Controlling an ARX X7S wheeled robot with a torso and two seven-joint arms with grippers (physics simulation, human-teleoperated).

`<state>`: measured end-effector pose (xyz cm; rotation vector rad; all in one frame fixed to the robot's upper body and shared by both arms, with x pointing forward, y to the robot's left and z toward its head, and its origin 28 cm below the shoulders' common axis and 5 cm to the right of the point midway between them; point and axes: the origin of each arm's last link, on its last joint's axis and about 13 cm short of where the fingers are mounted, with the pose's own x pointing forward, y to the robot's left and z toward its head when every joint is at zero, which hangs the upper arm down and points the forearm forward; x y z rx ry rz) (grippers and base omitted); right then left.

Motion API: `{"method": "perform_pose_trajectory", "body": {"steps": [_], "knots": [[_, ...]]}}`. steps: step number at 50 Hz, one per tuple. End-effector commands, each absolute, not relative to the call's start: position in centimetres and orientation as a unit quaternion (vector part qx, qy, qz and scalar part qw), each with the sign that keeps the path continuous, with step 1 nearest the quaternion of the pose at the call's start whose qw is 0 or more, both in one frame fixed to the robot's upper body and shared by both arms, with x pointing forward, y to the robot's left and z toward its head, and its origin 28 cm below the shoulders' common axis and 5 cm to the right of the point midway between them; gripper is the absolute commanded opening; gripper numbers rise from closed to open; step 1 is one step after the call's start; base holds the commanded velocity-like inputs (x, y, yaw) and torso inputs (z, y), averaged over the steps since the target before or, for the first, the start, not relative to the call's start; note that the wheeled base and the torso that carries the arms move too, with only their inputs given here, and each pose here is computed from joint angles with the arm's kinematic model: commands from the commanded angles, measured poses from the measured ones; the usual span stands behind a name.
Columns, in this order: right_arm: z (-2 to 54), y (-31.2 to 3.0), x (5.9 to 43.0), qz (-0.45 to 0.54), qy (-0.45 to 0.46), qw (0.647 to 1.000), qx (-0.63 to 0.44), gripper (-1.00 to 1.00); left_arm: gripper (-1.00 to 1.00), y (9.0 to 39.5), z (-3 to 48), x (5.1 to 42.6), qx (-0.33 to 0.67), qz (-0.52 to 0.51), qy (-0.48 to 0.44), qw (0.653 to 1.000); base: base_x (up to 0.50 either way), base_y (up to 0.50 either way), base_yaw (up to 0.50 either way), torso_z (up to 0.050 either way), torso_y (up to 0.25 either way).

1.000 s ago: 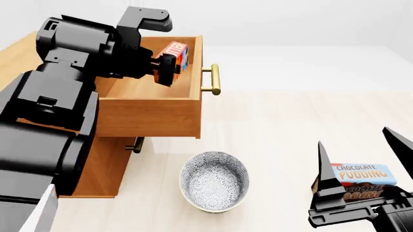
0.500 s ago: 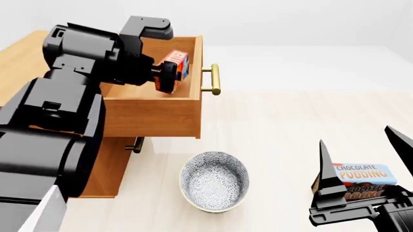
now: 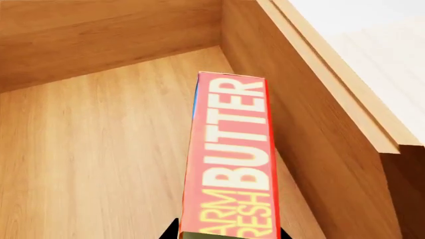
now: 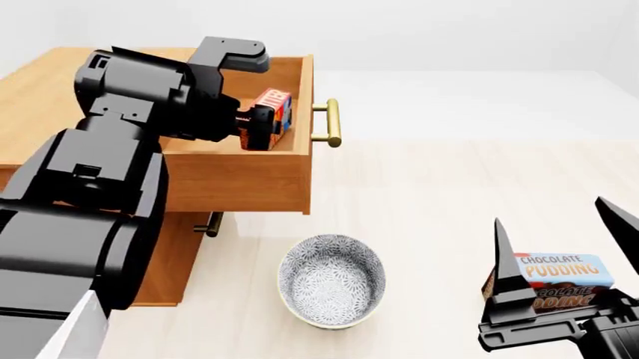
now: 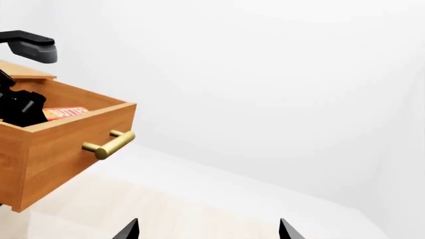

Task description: Put the butter at the back in the top drawer of the cabinet and close it.

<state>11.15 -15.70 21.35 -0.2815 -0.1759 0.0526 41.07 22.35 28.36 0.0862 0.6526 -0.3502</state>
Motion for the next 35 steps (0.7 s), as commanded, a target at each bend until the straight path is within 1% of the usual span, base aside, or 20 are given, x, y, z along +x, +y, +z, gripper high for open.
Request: {"method": "perform_pose_trajectory", "body": {"steps": [1,35], "knots": [[21.3,-15.7,11.1,0.026,-0.086,0.986,-0.140,1.00,-1.00,22.0,28.5,41.1,0.028,-0.178,0.313,0.932,0.00,0.00,0.00,0.000,0.000],[21.3,-15.7,11.2,0.025,-0.088,0.986,-0.140,1.00,-1.00,22.1,27.4,40.7,0.037,-0.163,0.353,0.921,0.00,0.00,0.00,0.000,0.000]]}}
